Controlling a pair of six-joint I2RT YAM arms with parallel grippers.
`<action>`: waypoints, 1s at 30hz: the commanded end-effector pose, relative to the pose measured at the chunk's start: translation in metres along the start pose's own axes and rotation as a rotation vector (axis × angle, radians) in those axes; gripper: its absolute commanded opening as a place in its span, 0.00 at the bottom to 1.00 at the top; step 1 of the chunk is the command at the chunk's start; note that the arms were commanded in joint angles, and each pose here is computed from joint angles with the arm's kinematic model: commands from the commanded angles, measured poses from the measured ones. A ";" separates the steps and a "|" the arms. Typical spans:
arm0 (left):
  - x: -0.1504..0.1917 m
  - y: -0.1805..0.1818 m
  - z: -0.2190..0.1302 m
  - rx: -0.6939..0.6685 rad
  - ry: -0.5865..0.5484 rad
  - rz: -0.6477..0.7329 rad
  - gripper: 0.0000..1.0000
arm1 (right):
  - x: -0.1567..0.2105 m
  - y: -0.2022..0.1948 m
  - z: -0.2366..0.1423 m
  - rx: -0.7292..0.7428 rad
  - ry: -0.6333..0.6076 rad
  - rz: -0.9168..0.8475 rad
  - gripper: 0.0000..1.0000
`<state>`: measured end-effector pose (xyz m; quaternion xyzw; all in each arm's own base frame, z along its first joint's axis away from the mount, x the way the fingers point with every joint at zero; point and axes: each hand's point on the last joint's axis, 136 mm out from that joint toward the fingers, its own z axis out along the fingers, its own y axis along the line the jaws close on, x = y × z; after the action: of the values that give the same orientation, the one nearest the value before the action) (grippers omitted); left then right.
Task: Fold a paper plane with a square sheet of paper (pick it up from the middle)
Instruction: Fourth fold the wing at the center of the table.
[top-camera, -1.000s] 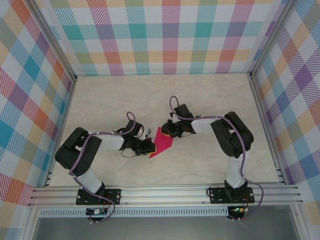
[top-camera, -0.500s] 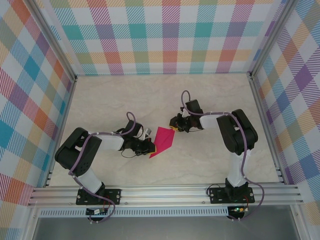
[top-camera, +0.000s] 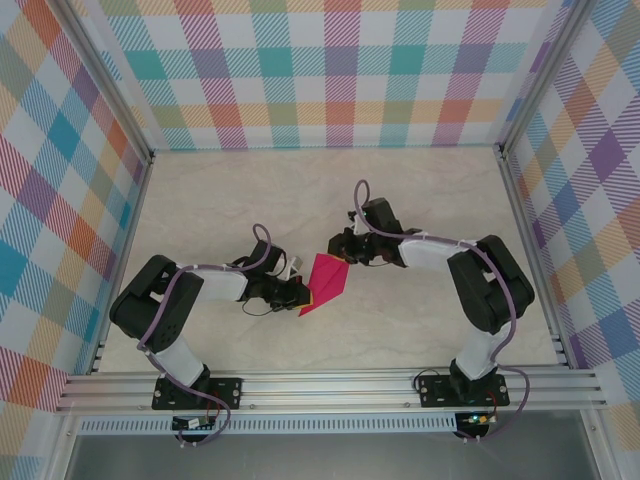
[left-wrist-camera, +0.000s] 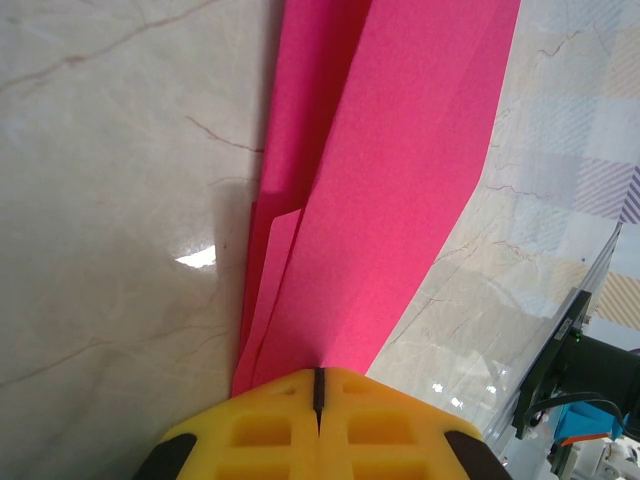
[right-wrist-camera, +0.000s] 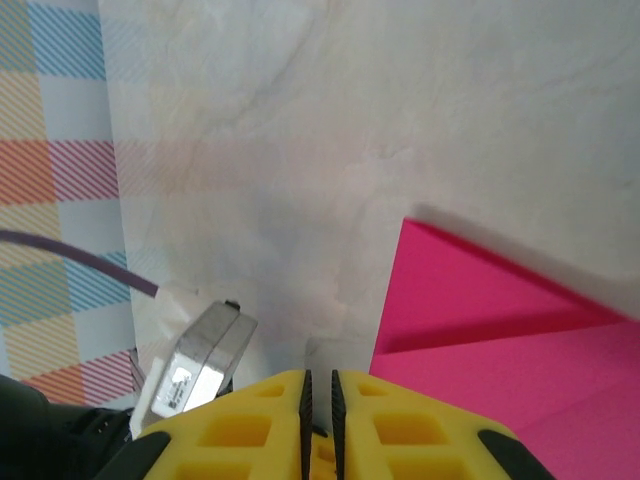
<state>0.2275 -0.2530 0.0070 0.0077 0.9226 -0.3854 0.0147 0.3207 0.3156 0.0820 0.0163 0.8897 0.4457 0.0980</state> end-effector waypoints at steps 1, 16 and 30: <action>0.048 0.100 0.005 -0.359 0.090 -0.146 0.00 | 0.024 -0.007 0.018 -0.003 0.062 0.024 0.15; 0.049 0.100 0.006 -0.357 0.096 -0.148 0.00 | 0.014 -0.067 0.033 0.155 0.045 0.078 0.14; 0.049 0.099 0.006 -0.351 0.094 -0.146 0.00 | -0.034 -0.051 -0.009 0.104 -0.051 0.069 0.19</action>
<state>0.2267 -0.2531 0.0068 0.0083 0.9215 -0.3879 0.0136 0.3594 0.2626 0.0248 0.0970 0.9115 0.3893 0.0907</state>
